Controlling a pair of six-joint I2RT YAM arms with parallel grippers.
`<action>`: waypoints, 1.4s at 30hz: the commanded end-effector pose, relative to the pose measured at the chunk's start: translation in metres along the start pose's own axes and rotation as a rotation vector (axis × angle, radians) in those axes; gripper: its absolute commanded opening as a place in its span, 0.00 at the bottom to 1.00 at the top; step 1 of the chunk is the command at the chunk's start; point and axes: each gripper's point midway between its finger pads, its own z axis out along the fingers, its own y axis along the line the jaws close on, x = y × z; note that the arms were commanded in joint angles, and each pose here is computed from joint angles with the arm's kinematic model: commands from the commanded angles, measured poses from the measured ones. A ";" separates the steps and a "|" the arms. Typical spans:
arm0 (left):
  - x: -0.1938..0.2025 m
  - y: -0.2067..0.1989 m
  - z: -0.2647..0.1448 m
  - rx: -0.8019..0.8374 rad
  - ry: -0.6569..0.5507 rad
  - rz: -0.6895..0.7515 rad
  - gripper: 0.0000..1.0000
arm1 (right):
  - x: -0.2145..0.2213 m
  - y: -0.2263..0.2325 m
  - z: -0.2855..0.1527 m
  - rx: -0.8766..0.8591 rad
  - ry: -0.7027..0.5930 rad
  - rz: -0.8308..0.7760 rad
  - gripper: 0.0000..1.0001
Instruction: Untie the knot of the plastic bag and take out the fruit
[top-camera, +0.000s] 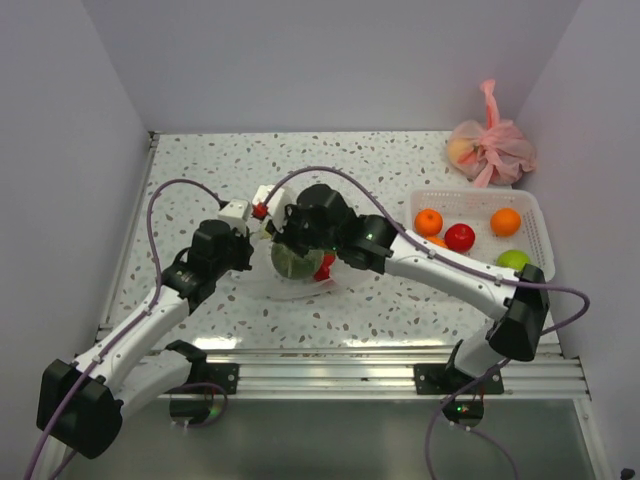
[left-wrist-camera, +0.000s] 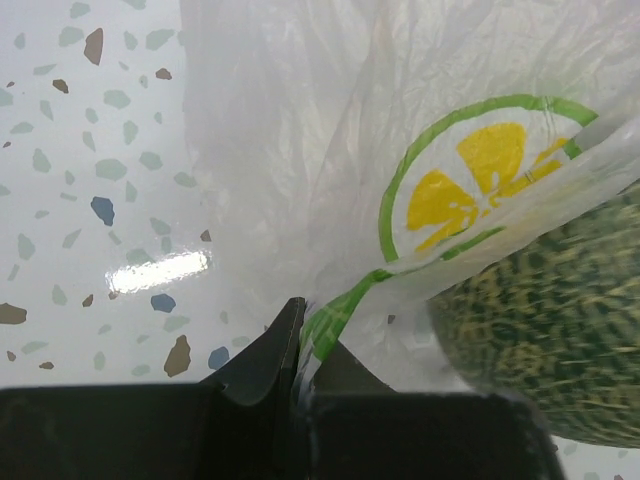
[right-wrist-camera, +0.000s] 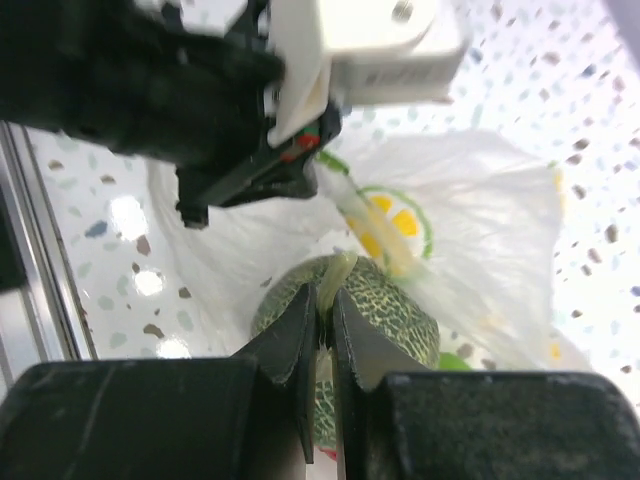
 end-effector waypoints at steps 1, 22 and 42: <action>-0.015 -0.004 -0.002 0.013 -0.050 0.001 0.00 | -0.063 -0.013 -0.047 0.025 -0.150 -0.016 0.00; -0.013 -0.002 -0.001 0.004 -0.043 -0.001 0.00 | -0.137 -0.134 -0.227 0.509 -0.551 0.163 0.00; -0.014 -0.004 -0.002 0.017 -0.045 0.001 0.00 | 0.153 -0.312 -0.350 1.525 -0.223 0.640 0.00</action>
